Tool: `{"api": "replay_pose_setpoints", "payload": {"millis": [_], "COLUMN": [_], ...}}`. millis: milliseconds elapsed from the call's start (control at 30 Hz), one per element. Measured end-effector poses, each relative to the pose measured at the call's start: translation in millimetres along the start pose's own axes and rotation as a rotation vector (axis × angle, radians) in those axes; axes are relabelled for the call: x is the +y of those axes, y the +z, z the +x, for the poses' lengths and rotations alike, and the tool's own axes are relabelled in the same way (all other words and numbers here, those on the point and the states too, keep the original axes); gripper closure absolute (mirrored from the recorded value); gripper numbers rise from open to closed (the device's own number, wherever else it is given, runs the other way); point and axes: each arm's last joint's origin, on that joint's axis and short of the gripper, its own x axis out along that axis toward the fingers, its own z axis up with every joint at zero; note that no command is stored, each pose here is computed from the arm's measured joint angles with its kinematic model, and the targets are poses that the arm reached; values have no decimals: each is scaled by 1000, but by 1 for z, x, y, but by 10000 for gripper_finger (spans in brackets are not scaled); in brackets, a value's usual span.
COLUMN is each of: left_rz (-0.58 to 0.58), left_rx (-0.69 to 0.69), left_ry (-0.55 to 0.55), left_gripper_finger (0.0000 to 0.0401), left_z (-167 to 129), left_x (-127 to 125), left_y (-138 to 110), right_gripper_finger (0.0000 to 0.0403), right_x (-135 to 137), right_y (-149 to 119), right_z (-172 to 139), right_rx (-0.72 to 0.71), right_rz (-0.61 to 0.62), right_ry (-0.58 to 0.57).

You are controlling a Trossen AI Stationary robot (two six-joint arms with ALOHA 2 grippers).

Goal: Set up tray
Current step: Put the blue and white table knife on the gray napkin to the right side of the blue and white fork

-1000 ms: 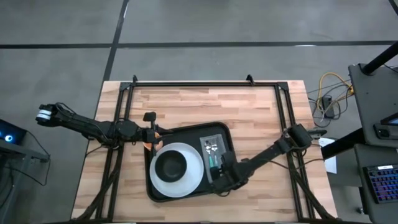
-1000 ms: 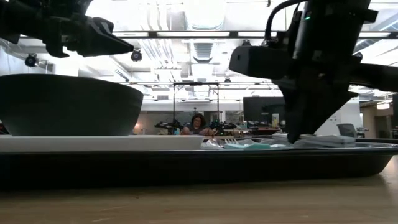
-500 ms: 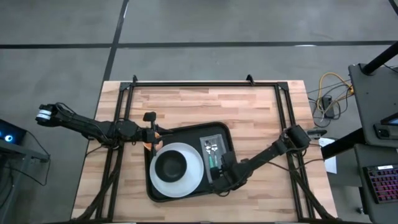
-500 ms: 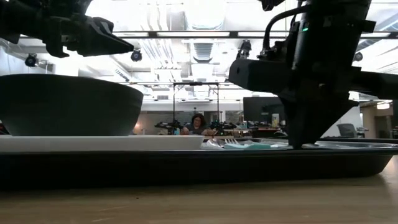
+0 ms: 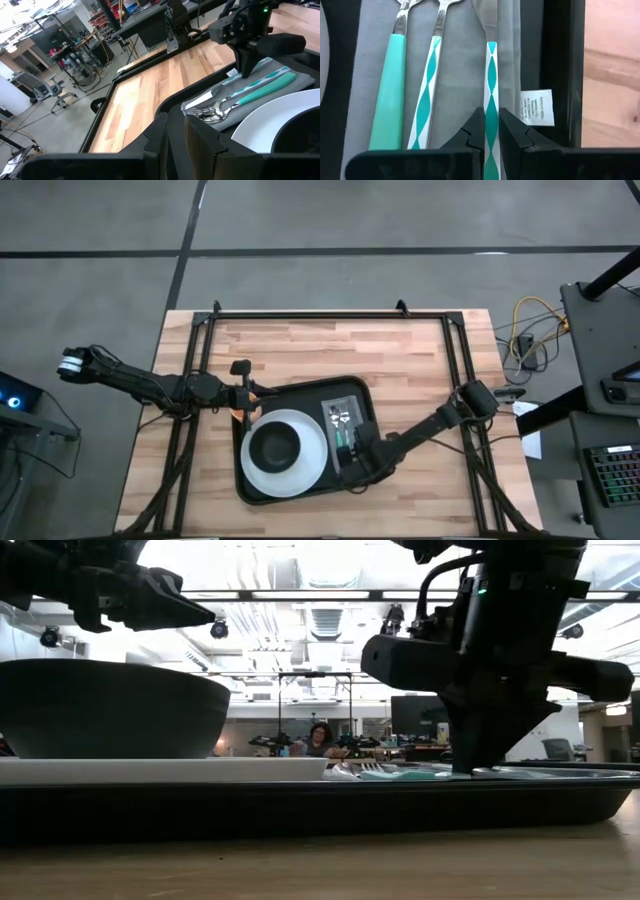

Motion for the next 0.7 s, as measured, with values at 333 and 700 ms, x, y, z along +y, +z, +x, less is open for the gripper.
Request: {"api": "replay_pose_setpoints", "payload": {"millis": [333,700], "left_rz": [0,0], "left_rx": [0,0], "left_ry": [-1,-1], "left_gripper_finger": [355,355], "left_z": [0,0], "left_x": [0,0], "left_y": [0,0], "right_gripper_finger": [381,353], "right_x": [3,4], "right_y": [6,6], "right_z": [4,4], "right_rx": [-2,1], "right_rz": [-9,-3], "right_ry": [1,12]}}
